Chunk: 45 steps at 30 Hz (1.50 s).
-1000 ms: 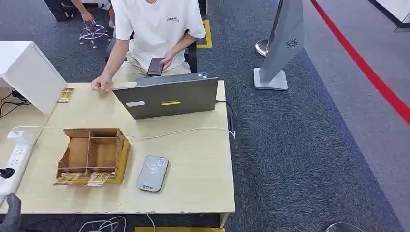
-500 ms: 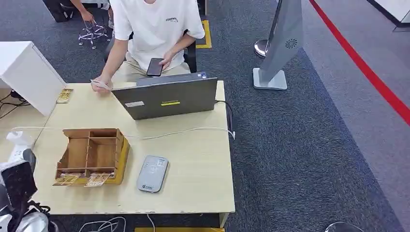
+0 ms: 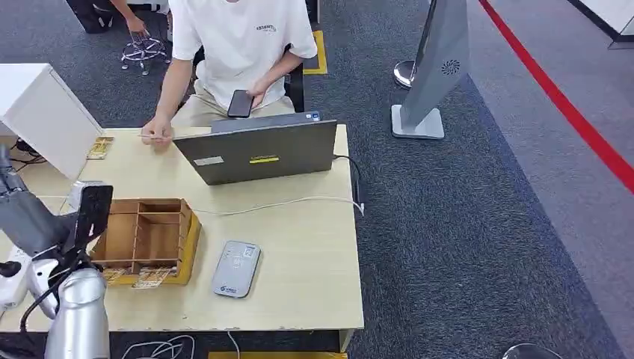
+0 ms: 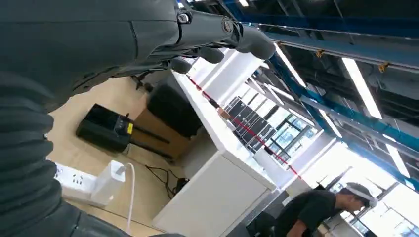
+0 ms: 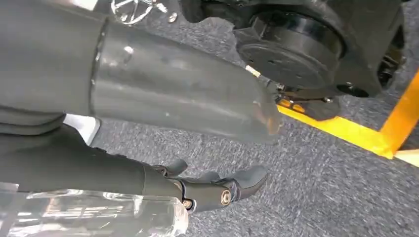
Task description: Pass the card to the sensor for recognition and then transmit it.
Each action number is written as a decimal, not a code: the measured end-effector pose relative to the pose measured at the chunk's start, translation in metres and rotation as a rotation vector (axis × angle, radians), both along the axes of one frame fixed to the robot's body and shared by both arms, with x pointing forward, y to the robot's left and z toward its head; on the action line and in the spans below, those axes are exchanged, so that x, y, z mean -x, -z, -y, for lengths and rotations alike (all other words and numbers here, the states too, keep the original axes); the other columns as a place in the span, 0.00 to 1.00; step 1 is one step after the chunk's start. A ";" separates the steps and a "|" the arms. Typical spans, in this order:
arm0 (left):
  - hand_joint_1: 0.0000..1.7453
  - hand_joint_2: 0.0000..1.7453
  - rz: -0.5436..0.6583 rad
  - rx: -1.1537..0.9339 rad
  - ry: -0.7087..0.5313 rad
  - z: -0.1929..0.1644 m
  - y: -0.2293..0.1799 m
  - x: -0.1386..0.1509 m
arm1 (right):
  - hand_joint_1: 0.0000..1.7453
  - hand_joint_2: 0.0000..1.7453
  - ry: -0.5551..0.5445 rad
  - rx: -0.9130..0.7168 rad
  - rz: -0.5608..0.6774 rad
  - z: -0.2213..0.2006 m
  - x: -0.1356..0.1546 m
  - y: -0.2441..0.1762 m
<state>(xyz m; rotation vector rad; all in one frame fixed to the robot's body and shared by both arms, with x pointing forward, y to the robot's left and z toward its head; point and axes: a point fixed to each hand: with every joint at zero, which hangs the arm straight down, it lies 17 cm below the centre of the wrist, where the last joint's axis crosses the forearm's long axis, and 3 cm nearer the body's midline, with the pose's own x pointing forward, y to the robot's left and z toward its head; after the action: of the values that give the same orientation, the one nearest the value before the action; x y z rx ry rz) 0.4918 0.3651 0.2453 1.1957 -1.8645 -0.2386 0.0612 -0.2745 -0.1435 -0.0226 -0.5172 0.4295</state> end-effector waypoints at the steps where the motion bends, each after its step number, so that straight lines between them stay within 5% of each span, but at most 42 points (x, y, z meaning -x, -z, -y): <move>1: 0.00 1.00 -0.008 -0.018 0.000 0.002 -0.002 -0.006 | 0.00 0.00 -0.006 0.003 -0.004 0.001 0.000 0.002; 21: 0.00 1.00 -0.194 -0.389 -0.074 0.026 -0.022 -0.097 | 0.00 0.00 -0.147 0.113 -0.130 0.035 0.022 0.038; 22: 0.09 1.00 -0.200 -0.408 -0.082 0.025 -0.024 -0.100 | 0.00 0.00 -0.151 0.119 -0.136 0.037 0.023 0.039; 23: 1.00 1.00 -0.206 -0.426 -0.090 0.025 -0.026 -0.103 | 0.00 0.00 -0.158 0.129 -0.143 0.041 0.024 0.041; 45: 1.00 1.00 -0.288 -0.715 -0.233 -0.004 -0.053 -0.139 | 0.00 0.00 -0.231 0.229 -0.246 0.083 0.038 0.061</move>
<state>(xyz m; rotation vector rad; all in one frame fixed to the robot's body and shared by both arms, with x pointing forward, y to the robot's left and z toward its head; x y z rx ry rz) 0.6310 0.3688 0.2980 1.7279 -1.3985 -0.9493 0.0230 -0.3576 -0.2043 -0.1297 -0.2263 0.7067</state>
